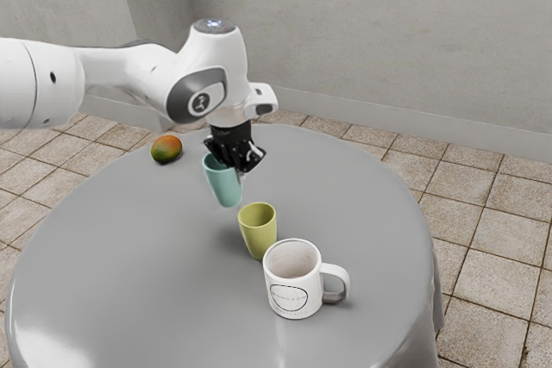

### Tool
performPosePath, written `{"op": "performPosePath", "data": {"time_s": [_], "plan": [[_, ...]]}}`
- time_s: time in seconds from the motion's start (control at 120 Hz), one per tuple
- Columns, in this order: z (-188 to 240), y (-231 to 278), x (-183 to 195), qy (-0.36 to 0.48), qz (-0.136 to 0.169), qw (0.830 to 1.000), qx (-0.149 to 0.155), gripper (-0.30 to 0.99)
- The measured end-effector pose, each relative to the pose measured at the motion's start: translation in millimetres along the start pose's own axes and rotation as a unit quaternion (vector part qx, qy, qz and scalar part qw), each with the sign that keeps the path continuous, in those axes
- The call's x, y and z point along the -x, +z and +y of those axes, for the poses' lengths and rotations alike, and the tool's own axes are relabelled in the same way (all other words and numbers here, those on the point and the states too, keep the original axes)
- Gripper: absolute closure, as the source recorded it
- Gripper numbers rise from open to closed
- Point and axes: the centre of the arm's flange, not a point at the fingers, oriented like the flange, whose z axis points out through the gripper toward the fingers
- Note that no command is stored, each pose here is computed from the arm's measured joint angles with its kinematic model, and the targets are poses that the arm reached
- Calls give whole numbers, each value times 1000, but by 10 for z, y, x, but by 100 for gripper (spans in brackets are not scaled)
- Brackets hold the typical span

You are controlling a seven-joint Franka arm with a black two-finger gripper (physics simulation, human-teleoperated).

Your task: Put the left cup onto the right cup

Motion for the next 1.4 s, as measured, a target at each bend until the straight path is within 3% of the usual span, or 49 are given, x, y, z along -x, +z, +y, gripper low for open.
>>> {"op": "performPosePath", "data": {"time_s": [0.183,0.508,1.4], "plan": [[258,-255,3,8,5,1000,-11,78],[498,-232,81,-12,-10,1000,-13,78],[726,-135,70,-62,1,998,-14,78]]}}
